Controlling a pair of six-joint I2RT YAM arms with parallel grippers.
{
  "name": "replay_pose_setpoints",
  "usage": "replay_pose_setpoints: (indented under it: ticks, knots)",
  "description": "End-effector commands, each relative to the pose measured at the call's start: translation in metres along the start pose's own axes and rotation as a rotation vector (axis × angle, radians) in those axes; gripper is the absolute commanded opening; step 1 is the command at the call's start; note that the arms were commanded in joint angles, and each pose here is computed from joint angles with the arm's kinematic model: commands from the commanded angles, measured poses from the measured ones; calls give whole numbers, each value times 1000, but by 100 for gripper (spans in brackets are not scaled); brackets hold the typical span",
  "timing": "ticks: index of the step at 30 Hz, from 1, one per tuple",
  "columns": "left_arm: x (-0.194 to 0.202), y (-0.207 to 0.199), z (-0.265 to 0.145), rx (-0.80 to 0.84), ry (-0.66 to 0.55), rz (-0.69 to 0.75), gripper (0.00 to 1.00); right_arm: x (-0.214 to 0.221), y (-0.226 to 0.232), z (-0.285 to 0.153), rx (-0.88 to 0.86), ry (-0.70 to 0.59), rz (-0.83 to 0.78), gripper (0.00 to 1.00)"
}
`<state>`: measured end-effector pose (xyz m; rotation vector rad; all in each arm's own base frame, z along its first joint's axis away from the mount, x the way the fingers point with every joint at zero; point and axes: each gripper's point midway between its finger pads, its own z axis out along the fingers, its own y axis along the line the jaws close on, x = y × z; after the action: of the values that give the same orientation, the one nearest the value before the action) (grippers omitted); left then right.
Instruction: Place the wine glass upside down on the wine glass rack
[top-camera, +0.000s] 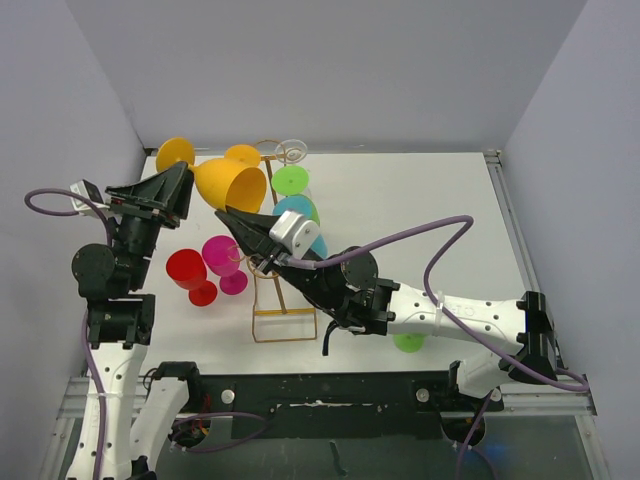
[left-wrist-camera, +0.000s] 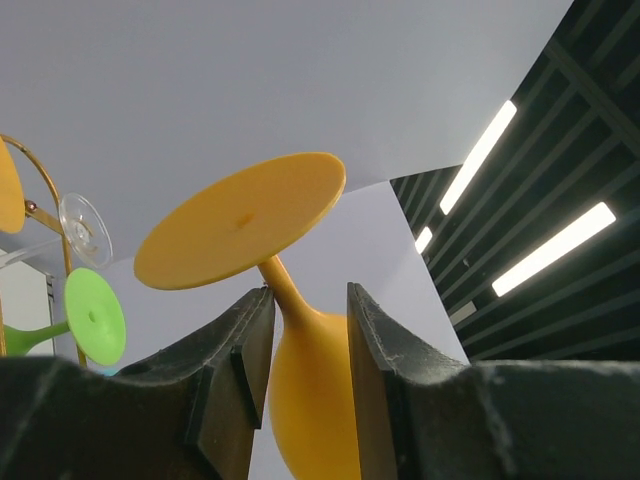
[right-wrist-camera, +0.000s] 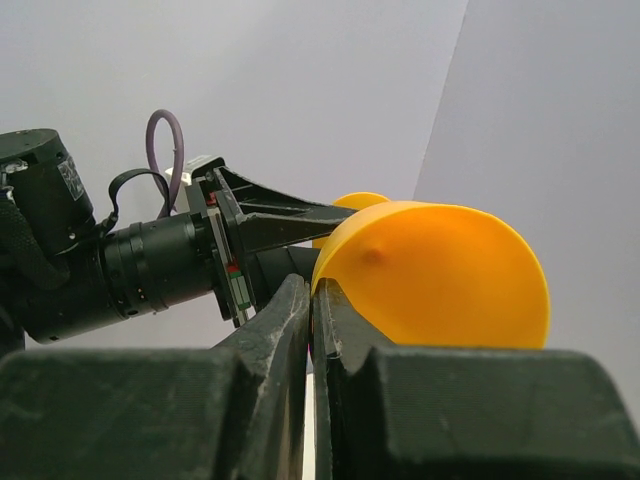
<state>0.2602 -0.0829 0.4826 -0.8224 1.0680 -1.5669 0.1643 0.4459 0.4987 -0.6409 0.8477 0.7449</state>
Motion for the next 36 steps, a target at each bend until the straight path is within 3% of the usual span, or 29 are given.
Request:
replay_pose_setpoints:
  ticks: [1, 7, 15, 24, 32, 36]
  knots:
    - [3, -21, -2, 74, 16, -3, 33, -40, -3, 6, 4, -111, 17, 0]
    - [4, -21, -1, 72, 23, -19, 36, -39, 1, 4, -21, -115, 18, 0]
    - [3, -27, -3, 97, 16, -55, 20, -32, 5, 0, -38, -103, 21, 0]
    - [4, -30, -6, 126, 30, -125, 15, -28, 9, -3, -60, -96, 26, 0]
    - [6, -36, -7, 148, 46, -153, 18, -25, 12, -4, -73, -89, 25, 0]
    - [7, -38, -7, 152, 49, -154, 13, -25, 12, -4, -68, -88, 38, 1]
